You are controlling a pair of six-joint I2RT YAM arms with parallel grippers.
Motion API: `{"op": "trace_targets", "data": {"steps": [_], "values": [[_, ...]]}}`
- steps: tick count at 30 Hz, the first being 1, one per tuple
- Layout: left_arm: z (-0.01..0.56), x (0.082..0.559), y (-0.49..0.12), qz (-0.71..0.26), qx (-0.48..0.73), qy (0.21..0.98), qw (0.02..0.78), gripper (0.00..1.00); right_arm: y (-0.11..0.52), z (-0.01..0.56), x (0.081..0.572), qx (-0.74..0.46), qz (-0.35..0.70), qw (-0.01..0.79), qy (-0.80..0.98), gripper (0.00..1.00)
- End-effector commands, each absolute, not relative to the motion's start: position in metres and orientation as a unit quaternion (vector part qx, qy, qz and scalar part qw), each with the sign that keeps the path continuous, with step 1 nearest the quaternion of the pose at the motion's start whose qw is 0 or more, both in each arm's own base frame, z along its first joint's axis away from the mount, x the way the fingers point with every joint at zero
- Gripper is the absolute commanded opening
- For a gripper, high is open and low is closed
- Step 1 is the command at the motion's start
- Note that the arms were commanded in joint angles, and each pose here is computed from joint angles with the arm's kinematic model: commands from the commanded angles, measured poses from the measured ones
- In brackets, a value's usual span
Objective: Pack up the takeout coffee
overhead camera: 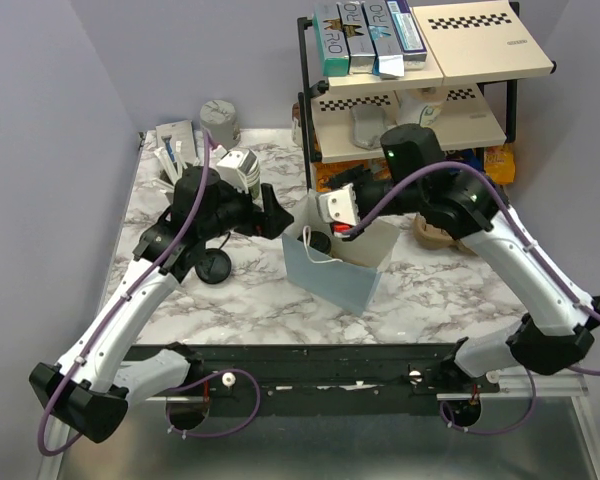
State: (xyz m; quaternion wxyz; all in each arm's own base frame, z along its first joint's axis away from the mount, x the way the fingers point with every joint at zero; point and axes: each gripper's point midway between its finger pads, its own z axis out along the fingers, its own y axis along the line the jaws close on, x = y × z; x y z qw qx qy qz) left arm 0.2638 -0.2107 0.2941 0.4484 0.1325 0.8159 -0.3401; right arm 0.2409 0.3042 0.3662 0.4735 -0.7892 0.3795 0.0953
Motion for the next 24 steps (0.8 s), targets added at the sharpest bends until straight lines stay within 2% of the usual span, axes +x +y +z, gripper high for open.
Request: {"op": "trace_targets", "data": {"steps": [1, 5, 8, 9, 12, 16, 18, 24], "values": [[0.322, 0.272, -0.195, -0.322, 0.078, 0.812, 0.48, 0.99, 0.309, 0.427, 0.261, -0.691, 0.078, 0.595, 0.402, 0.69], [0.33, 0.281, -0.17, -0.278, 0.001, 0.824, 0.494, 0.99, 0.297, 0.469, 0.278, -0.587, 0.075, 0.659, 0.464, 0.8], [0.327, 0.296, -0.131, -0.207, -0.107, 0.838, 0.492, 0.99, 0.266, 0.497, 0.303, -0.416, 0.076, 0.714, 0.559, 0.98], [0.319, 0.294, -0.121, -0.186, -0.127, 0.85, 0.477, 0.99, 0.24, 0.504, 0.31, -0.329, 0.064, 0.727, 0.6, 1.0], [0.315, 0.309, -0.092, -0.134, -0.187, 0.852, 0.47, 0.99, 0.194, 0.498, 0.321, -0.186, 0.048, 0.738, 0.647, 1.0], [0.318, 0.333, -0.061, -0.091, -0.244, 0.844, 0.469, 0.99, 0.135, 0.488, 0.309, -0.072, 0.058, 0.741, 0.665, 1.0], [0.305, 0.346, -0.045, -0.07, -0.274, 0.847, 0.45, 0.99, 0.106, 0.463, 0.313, -0.016, 0.031, 0.729, 0.683, 1.0], [0.285, 0.366, -0.016, -0.02, -0.32, 0.852, 0.413, 0.92, 0.061, 0.405, 0.295, 0.058, -0.013, 0.705, 0.707, 1.0]]}}
